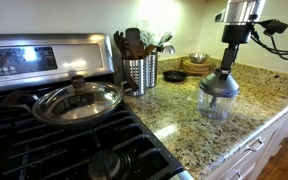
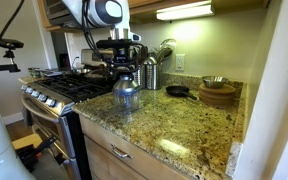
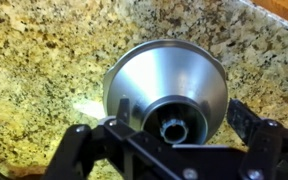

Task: Put the blade in the clear bowl and then cover the bowl with the grey lid

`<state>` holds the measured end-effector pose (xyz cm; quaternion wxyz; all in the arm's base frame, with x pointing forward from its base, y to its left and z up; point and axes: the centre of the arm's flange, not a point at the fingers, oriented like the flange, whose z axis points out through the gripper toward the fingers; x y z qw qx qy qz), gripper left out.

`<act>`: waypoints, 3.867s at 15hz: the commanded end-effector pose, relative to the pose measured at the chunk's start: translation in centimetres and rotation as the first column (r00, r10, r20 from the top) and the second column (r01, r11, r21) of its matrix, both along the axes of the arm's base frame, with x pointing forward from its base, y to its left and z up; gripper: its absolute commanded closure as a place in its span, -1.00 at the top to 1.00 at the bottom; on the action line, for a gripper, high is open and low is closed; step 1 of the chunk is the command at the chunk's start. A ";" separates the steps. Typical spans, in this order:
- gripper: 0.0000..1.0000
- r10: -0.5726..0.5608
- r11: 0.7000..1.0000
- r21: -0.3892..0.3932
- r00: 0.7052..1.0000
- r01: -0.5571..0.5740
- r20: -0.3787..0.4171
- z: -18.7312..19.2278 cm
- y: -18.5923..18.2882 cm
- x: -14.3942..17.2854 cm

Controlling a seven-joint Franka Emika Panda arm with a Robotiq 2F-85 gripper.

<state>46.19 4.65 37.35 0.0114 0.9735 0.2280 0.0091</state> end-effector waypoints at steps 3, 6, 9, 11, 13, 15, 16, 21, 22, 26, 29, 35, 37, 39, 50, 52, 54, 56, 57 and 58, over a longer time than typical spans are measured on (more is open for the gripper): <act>0.58 -0.004 1.000 0.011 1.000 0.004 -0.002 0.0 -0.2 -0.7; 0.23 -0.011 1.000 0.002 1.000 0.011 0.015 0.6 -0.3 -0.7; -0.16 -0.014 1.000 -0.003 0.999 0.014 0.035 1.4 -0.3 -0.8; -0.30 -0.013 1.000 -0.002 0.999 0.013 0.037 1.4 -0.4 -0.8; -0.30 -0.011 1.000 0.003 0.999 0.011 0.032 1.2 -0.4 -0.6; -0.30 -0.009 1.000 0.004 1.000 0.009 0.022 1.0 -0.5 -0.5; -0.30 -0.006 1.000 0.004 1.000 0.006 0.008 0.9 -0.5 -0.4; -0.30 -0.022 1.000 -0.009 0.999 0.022 -0.037 1.3 -0.5 0.2; -0.30 -0.022 1.000 -0.010 0.999 0.022 -0.046 1.4 -0.5 0.2; -0.30 -0.031 0.999 -0.015 0.996 0.030 -0.081 1.4 -0.4 0.4; -0.30 -0.023 1.000 -0.019 0.995 0.022 -0.097 1.1 -0.2 1.0; -0.30 -0.015 0.999 -0.042 0.992 0.009 -0.127 0.4 0.4 2.4; -0.30 -0.019 0.999 -0.050 0.990 0.012 -0.136 -0.1 0.5 2.6; -0.30 -0.021 0.998 -0.061 0.989 0.012 -0.144 -0.7 0.8 2.7; -0.30 -0.003 0.996 -0.090 0.989 -0.010 -0.145 -2.3 2.3 2.4; -0.30 0.002 0.996 -0.092 0.989 -0.016 -0.147 -2.4 2.4 2.5; -0.30 0.005 0.995 -0.093 0.989 -0.019 -0.148 -2.4 2.4 2.5; -0.30 0.006 0.995 -0.098 0.990 -0.020 -0.143 -2.5 2.4 2.6; -0.30 0.013 0.995 -0.096 0.990 -0.027 -0.140 -2.6 2.4 2.6; -0.30 0.019 0.995 -0.095 0.990 -0.032 -0.137 -2.6 2.3 2.7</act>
